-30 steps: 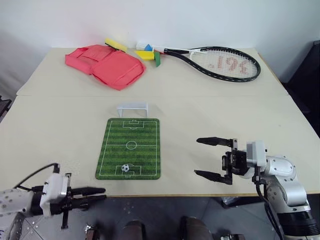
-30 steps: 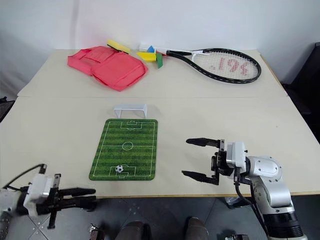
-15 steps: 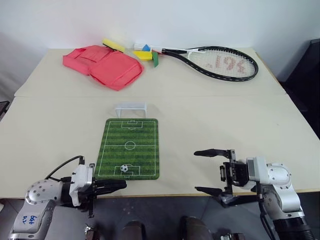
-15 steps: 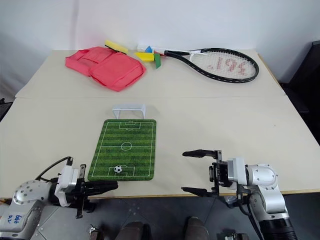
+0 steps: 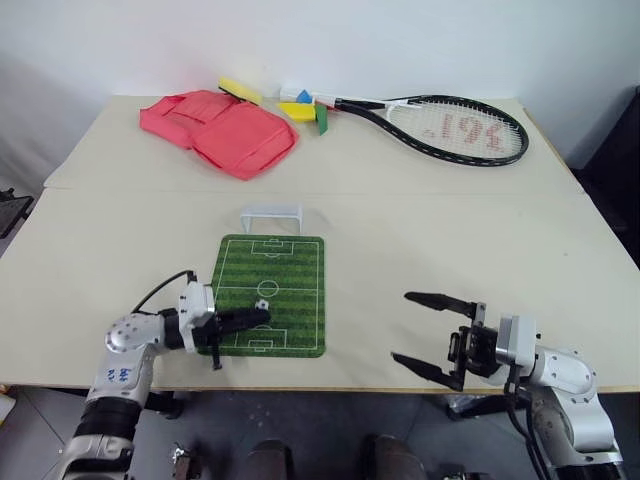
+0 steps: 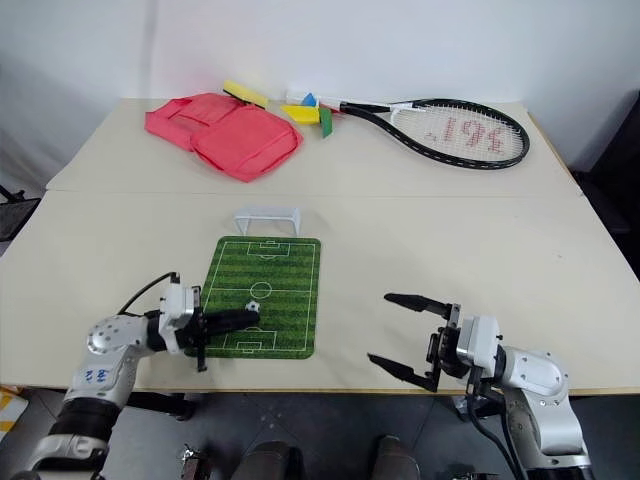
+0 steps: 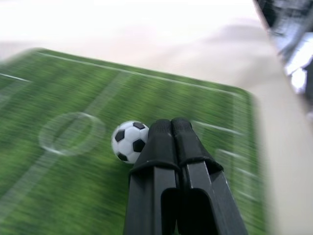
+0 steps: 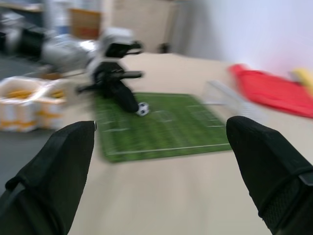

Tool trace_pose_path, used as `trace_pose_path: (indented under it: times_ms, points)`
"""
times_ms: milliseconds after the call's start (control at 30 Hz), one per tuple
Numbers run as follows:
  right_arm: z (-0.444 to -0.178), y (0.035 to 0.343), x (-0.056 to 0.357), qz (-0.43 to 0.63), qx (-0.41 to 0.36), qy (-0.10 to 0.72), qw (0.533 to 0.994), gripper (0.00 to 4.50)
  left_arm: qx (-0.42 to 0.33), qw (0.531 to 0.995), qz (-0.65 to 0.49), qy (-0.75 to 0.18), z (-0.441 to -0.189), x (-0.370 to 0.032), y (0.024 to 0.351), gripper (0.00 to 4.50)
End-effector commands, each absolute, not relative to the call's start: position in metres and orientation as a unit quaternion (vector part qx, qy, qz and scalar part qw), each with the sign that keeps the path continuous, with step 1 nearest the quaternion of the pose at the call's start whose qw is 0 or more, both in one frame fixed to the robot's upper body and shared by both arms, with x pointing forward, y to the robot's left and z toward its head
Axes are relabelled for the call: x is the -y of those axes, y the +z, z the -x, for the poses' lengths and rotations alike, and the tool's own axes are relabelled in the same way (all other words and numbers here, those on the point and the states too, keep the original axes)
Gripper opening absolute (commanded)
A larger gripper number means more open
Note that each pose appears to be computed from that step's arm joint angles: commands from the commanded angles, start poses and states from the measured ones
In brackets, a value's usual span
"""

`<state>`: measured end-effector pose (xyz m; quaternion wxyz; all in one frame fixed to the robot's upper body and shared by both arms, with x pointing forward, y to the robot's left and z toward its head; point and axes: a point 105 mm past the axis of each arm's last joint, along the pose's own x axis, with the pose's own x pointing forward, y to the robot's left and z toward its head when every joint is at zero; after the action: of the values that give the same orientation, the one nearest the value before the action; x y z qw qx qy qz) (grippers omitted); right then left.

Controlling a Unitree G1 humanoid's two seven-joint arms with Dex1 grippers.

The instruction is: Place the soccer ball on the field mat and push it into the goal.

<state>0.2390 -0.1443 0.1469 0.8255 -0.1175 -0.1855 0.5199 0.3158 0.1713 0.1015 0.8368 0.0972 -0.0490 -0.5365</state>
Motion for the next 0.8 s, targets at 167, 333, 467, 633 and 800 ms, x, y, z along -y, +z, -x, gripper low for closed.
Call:
trace_pose_path:
  times_ms: [167,333,467,633,800]
  points:
    - [-0.262,0.156,0.144,0.11,0.21,0.406,0.882,4.5,0.132,0.863,-0.115,-0.474,-0.33,-0.189,0.145,0.02]
    - [-0.262,0.152,0.136,0.098,0.21,0.425,0.875,4.5,0.129,0.887,-0.127,-0.425,-0.304,-0.225,0.155,0.02]
    - [-0.269,0.148,0.134,0.092,0.209,0.428,0.874,4.5,0.135,0.936,-0.123,-0.301,-0.292,-0.27,0.164,0.02]
    - [-0.28,0.151,0.135,0.075,0.223,0.413,0.88,4.5,0.13,0.973,-0.088,-0.167,-0.268,-0.314,0.163,0.02]
    - [-0.286,0.151,0.135,0.081,0.225,0.421,0.875,4.5,0.082,0.985,-0.107,-0.106,-0.237,-0.328,0.148,0.02]
